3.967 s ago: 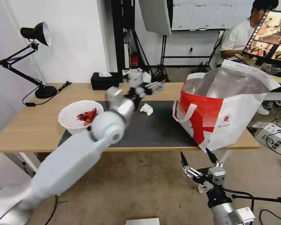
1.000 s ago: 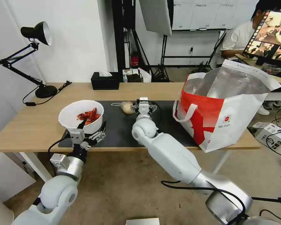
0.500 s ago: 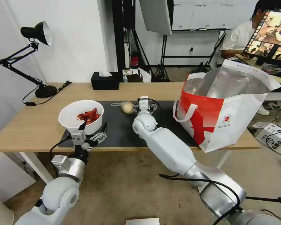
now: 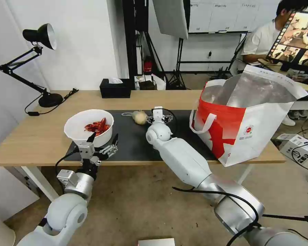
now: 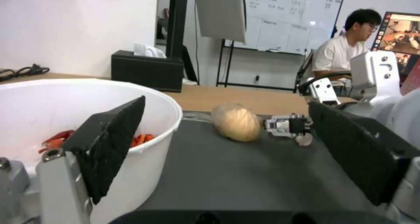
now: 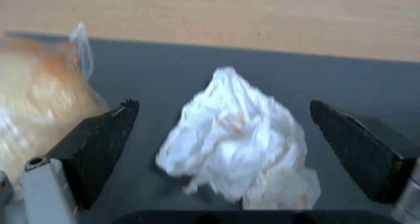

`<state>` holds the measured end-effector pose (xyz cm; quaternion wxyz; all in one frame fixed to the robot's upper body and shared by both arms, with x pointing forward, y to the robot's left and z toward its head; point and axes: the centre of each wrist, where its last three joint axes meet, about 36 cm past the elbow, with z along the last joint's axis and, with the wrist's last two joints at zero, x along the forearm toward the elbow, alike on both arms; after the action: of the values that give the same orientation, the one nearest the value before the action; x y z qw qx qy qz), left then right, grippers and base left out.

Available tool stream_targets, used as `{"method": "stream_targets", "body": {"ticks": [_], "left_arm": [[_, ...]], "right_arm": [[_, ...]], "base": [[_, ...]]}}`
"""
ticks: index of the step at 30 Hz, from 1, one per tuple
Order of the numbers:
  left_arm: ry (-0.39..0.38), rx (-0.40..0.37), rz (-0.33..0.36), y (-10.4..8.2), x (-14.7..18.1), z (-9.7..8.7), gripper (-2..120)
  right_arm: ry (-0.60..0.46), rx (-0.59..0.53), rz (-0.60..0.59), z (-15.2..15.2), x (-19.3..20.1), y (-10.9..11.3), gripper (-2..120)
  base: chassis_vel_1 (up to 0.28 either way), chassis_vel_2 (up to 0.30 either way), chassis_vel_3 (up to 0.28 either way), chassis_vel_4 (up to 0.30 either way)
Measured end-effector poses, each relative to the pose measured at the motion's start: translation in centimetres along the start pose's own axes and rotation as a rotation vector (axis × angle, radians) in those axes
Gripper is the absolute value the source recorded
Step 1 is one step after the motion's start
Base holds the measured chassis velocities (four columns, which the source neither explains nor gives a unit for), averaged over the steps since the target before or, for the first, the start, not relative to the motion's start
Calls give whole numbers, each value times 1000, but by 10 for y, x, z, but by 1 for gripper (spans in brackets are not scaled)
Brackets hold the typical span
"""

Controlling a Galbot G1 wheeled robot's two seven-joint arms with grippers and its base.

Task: Pick up the trash from the table and place it into the takeout bag.

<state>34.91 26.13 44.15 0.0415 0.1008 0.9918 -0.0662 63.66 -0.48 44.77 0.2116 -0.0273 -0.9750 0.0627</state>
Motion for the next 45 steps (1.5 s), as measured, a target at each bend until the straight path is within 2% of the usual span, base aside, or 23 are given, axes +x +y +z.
{"method": "stream_targets", "body": {"ticks": [9, 11, 12, 15, 17, 19, 23, 26, 27, 29, 30, 32, 34, 36, 45], "left_arm": [[2, 2, 5, -2, 0, 1, 100], [3, 3, 6, -2, 0, 1, 100], [3, 3, 6, -2, 0, 1, 100], [4, 3, 8, -3, 0, 1, 100], [5, 3, 9, -3, 0, 1, 100], [6, 3, 10, -3, 0, 2, 100], [7, 3, 12, -3, 0, 2, 100], [7, 3, 14, -4, 0, 2, 100], [7, 3, 14, -4, 0, 2, 100], [8, 3, 17, -4, 0, 2, 100], [8, 3, 17, -4, 0, 2, 100], [9, 3, 20, -5, 0, 2, 100], [9, 3, 21, -5, 0, 2, 100], [10, 3, 23, -6, 0, 3, 100], [15, 6, 26, -8, 1, 4, 100]], "right_arm": [[18, 7, 13, 7, 0, 0, 99], [23, 8, 14, 9, 1, 1, 89], [23, 8, 14, 9, 1, 1, 89], [24, 7, 17, 11, 3, 2, 73], [25, 7, 17, 11, 3, 2, 70], [24, 7, 17, 11, 3, 2, 58], [23, 6, 18, 12, 3, 1, 50], [19, 4, 22, 12, 3, -1, 34], [19, 4, 22, 12, 3, -1, 34], [9, -2, 24, 13, 3, -3, 22], [9, -2, 24, 13, 3, -3, 22], [-15, -7, 22, 12, 7, -5, 13], [-24, -5, 22, 13, 8, -6, 9], [-38, 1, 24, 14, 10, -10, 0], [-46, 9, 36, 22, 12, -17, 0]], "base": [[0, 0, 0, 0], [0, 0, 0, 0], [0, 0, 0, 0], [0, 0, 0, 0], [0, 0, 0, 0], [0, 0, 0, 0], [0, 0, 0, 0], [0, 0, 0, 0], [0, 0, 0, 0], [0, 0, 0, 0], [0, 0, 0, 0], [0, 0, 0, 0], [0, 0, 0, 0], [0, 0, 0, 0], [0, 0, 0, 0]]}}
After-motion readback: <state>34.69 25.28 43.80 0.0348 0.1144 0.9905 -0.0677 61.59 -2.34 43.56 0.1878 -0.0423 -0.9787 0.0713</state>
